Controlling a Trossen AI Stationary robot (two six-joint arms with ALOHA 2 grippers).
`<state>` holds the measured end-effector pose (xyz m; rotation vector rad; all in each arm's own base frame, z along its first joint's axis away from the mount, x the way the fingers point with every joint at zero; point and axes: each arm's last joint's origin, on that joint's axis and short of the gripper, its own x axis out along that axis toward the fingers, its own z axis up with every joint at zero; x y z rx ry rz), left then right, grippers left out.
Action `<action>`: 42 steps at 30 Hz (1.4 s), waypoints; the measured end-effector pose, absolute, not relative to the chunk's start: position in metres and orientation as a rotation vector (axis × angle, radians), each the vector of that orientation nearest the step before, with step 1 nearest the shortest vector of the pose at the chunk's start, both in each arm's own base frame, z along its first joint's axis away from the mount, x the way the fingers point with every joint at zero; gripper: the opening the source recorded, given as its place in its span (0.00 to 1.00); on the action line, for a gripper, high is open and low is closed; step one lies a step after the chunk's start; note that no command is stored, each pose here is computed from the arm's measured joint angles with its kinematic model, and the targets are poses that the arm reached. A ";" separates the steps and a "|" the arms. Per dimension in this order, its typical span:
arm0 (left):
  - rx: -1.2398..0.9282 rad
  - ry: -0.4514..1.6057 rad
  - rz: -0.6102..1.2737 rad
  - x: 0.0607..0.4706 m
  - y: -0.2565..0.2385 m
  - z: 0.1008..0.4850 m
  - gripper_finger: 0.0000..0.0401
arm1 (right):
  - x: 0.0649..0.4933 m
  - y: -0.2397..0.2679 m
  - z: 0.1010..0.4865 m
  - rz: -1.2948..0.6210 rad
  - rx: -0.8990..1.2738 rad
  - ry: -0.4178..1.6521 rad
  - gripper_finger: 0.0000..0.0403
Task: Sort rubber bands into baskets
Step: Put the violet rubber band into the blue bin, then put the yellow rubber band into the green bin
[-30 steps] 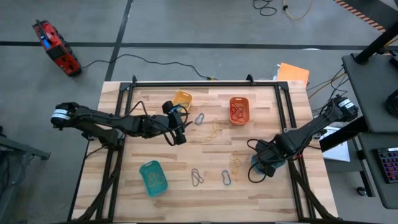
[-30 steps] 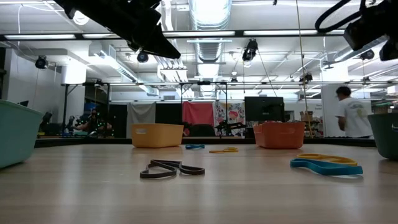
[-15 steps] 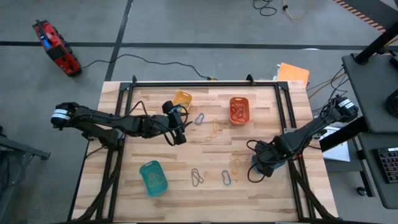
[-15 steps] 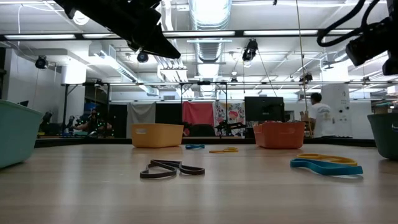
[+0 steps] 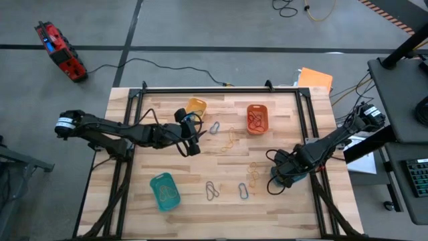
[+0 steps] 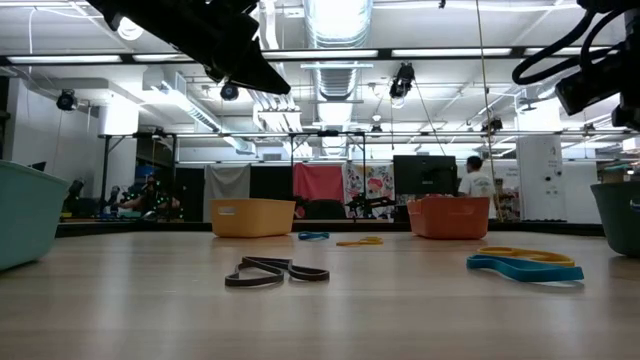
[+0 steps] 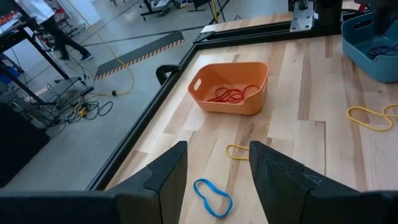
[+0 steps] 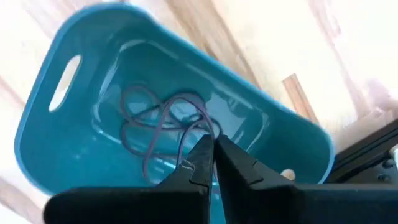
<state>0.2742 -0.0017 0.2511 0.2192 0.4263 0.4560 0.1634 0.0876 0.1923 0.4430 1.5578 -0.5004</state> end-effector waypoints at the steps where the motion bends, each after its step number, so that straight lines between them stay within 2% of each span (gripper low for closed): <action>1: 0.219 0.426 0.456 0.274 -0.002 0.251 0.39 | 0.164 0.088 0.192 -0.503 0.442 1.551 0.02; 8: 0.219 0.426 0.456 0.274 -0.002 0.251 0.39 | 0.166 0.089 0.192 -0.488 0.457 1.535 0.07; 18: 0.219 0.427 0.457 0.274 -0.001 0.251 0.39 | 0.167 0.089 0.194 -0.480 0.462 1.530 0.27; 23: 0.218 0.427 0.458 0.274 -0.001 0.251 0.39 | 0.179 0.093 0.208 -0.451 0.452 1.415 0.32; 27: 0.236 0.444 0.430 0.274 -0.001 0.250 0.39 | 0.193 0.095 0.225 -0.409 0.331 1.236 0.32; 30: 0.253 0.478 0.318 0.274 -0.004 0.247 0.39 | 0.202 0.095 0.237 -0.388 0.227 1.128 0.31; 34: 0.245 0.503 0.220 0.273 -0.006 0.244 0.39 | 0.212 0.088 0.251 -0.393 0.152 1.056 0.27; 42: 0.237 0.526 0.214 0.273 -0.002 0.242 0.39 | 0.236 0.066 0.259 -0.322 0.008 0.930 0.20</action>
